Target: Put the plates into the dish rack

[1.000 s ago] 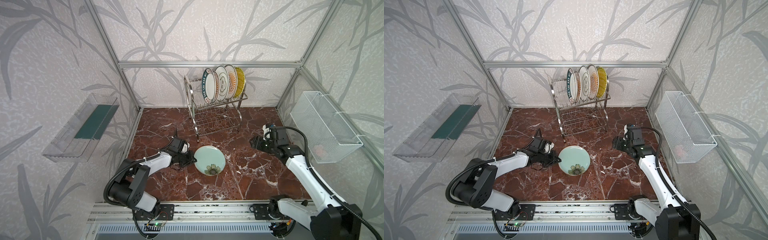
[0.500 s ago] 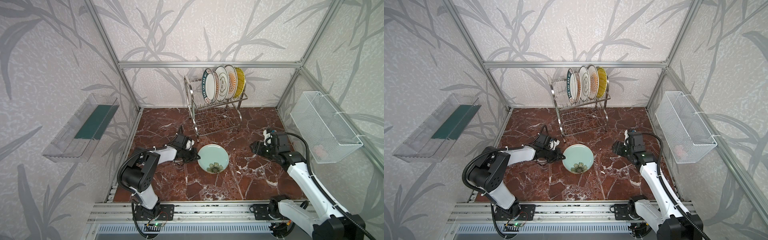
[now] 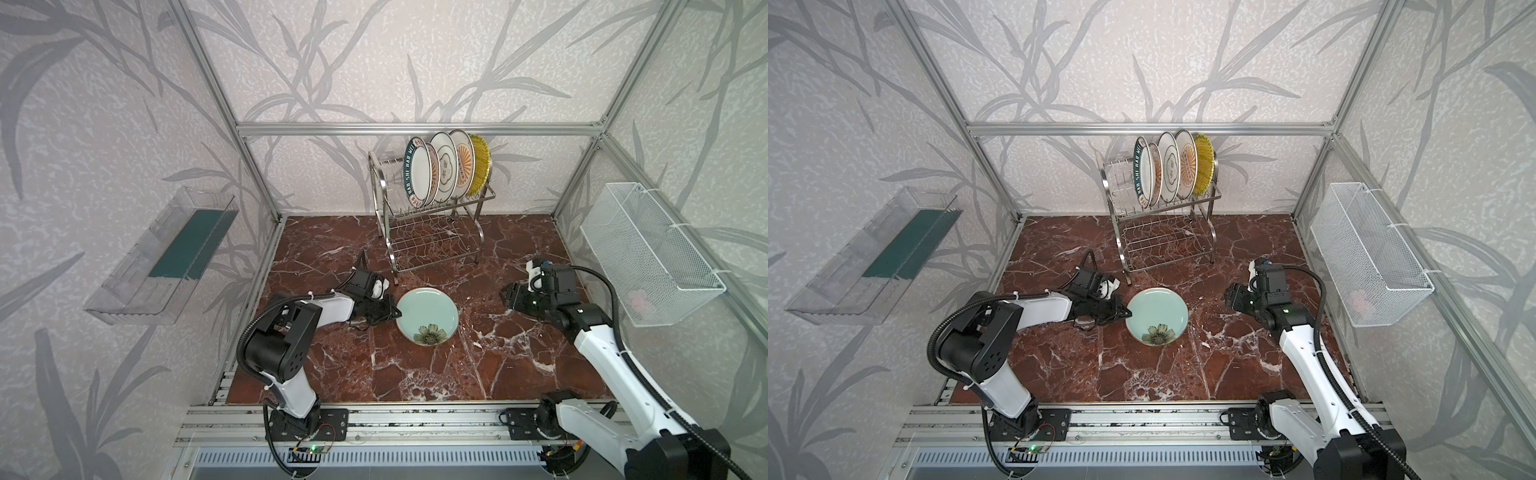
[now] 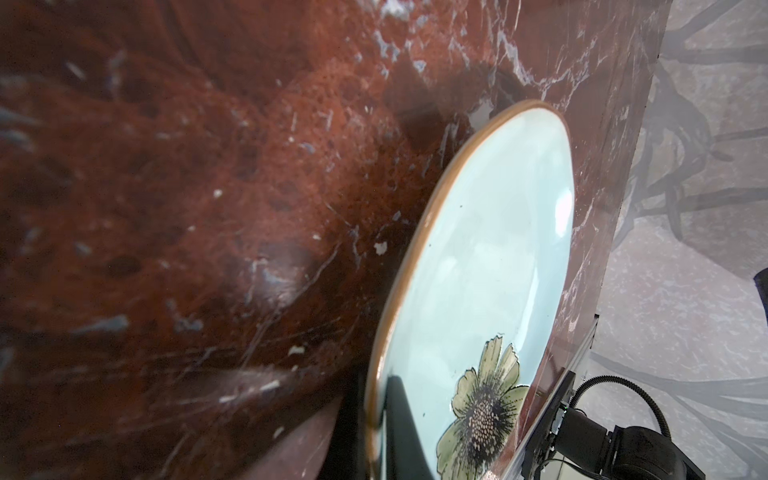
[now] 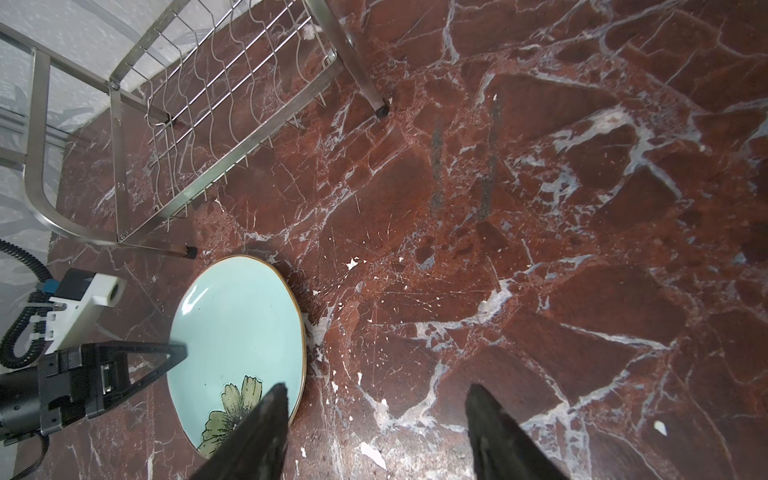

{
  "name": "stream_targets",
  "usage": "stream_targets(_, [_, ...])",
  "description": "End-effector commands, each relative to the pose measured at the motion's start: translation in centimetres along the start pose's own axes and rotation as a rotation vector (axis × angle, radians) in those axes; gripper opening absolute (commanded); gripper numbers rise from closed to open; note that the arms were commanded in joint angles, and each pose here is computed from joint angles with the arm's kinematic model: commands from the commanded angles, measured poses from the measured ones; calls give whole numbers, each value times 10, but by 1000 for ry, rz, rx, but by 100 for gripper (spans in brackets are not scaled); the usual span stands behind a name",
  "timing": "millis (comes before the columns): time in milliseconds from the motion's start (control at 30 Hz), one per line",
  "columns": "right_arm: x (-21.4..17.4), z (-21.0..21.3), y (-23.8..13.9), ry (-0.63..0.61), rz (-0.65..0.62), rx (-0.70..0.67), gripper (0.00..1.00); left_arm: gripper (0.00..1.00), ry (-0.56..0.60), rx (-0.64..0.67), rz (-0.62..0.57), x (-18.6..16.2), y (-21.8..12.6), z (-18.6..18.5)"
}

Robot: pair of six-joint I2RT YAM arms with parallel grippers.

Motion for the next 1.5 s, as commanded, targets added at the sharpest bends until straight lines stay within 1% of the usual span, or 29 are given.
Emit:
stream_targets(0, [-2, -2, 0, -3, 5, 2, 67, 1, -36, 86, 21, -9, 7, 14])
stream_targets(633, [-7, -4, 8, 14, 31, 27, 67, 19, -56, 88, 42, -12, 10, 16])
stream_targets(1000, [-17, -8, 21, 42, 78, 63, 67, 19, -91, 63, 36, -12, 17, 20])
stream_targets(1200, [-18, -8, 22, 46, 82, 68, 67, 19, -86, 76, 45, -15, 18, 21])
stream_targets(1233, [-18, -8, 22, 47, 82, 68, 67, 18, -84, 82, 47, -16, 18, 21])
stream_targets(1367, [-18, -8, 23, 49, 83, 72, 67, 7, -84, 86, 50, -18, 19, 22])
stream_targets(1467, [-18, -8, 23, 50, 85, 72, 67, 3, -81, 84, 51, -18, 18, 22])
Point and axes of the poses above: each gripper's point midway between its finger pads, its own y axis out along the fingers, its own z axis along the line the jaws close on, x = y × z, the point moved 8 cm from there along -y, back along the fingers, and after that the axes turned 13 degrees about y, right-handed, at the moved point
